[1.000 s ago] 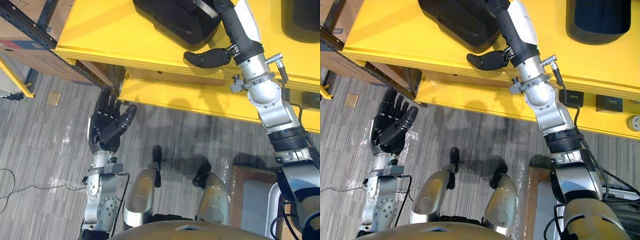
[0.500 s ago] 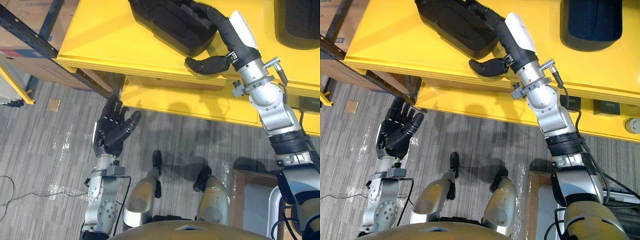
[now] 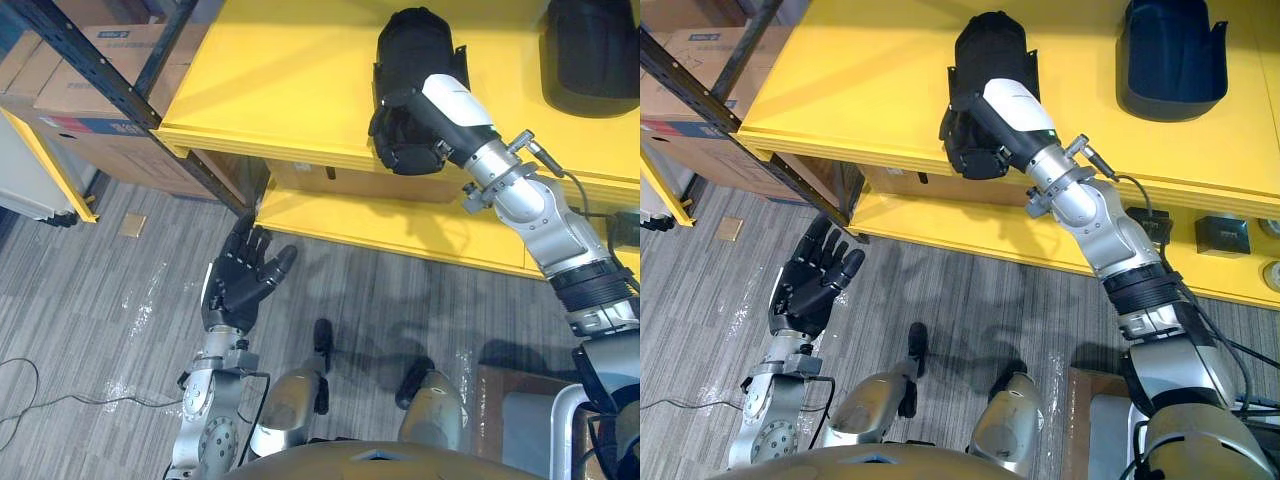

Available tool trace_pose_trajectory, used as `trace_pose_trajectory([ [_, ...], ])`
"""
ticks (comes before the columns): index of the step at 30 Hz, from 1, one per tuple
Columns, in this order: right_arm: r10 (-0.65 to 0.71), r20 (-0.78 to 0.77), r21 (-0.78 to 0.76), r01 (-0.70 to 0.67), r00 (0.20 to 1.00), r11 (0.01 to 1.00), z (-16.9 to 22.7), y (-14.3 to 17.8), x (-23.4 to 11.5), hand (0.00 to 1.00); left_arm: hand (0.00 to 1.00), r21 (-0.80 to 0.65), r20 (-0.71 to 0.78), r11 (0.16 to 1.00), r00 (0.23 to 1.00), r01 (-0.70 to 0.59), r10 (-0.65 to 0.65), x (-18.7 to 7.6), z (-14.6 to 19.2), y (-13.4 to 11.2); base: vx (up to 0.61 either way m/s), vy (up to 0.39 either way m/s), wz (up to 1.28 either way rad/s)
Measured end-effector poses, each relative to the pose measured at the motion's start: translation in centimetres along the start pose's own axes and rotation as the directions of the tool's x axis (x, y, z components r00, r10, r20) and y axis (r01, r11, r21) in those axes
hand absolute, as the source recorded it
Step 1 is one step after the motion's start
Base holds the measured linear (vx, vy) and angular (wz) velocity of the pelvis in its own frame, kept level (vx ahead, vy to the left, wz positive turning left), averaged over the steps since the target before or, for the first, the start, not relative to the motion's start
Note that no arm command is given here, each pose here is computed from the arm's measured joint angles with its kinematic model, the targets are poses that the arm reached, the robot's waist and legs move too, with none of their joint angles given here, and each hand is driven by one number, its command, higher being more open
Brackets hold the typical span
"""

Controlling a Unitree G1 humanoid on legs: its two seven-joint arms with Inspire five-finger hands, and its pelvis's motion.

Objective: Walk over and take three plastic housings, then place them on the shelf

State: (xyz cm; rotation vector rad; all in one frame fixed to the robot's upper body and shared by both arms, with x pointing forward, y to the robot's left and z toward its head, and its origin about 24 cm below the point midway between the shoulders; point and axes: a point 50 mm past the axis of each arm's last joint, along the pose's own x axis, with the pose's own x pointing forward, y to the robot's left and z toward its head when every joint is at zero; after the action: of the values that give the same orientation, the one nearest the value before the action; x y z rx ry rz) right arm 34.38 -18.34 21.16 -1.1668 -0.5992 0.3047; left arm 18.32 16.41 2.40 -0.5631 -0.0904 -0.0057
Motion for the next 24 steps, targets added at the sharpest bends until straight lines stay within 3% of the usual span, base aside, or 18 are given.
trace_pose_trajectory([
  [15,0.079,-0.045,-0.036,-0.081,0.996,0.996,-1.0,1.3,1.0,0.0,1.0,-0.011,-0.093,0.999,0.995,0.039,-0.04,-0.4,-1.5,-0.5,0.01,-0.083,0.05],
  [24,-0.028,-0.315,0.069,0.052,0.949,0.996,-3.0,1.7,2.9,0.0,1.0,-0.04,-0.136,0.996,0.987,0.079,-0.084,-0.1,-2.4,-1.8,0.0,-0.073,0.0],
])
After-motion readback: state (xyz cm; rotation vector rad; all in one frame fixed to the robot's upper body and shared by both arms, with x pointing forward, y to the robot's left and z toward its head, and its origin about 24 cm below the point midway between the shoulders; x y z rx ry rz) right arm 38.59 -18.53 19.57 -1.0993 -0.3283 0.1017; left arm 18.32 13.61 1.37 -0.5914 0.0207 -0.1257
